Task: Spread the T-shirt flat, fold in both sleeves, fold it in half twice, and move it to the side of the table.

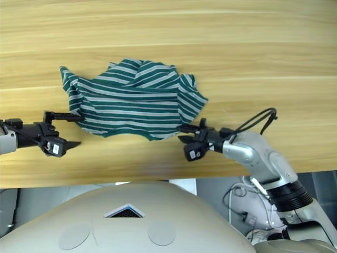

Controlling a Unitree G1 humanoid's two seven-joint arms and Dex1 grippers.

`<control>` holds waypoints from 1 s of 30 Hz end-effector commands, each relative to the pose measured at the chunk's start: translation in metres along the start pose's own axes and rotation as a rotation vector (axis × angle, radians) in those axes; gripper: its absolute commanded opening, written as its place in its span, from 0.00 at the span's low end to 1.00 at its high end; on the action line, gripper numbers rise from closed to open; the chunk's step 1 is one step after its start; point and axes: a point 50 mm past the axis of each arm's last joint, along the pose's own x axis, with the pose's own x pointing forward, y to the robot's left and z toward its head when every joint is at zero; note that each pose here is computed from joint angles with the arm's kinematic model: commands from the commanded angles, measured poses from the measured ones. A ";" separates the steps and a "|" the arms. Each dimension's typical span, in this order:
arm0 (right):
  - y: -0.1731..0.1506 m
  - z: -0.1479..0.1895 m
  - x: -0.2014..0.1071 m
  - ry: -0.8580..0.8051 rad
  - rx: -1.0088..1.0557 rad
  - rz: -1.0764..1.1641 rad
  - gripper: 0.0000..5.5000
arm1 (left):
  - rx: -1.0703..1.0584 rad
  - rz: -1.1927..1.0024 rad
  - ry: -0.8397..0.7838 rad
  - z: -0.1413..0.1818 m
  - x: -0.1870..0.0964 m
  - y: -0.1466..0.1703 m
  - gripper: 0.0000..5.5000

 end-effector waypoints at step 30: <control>0.008 0.000 0.008 0.017 0.028 0.002 0.00 | 0.051 0.064 0.037 -0.008 0.018 0.008 0.00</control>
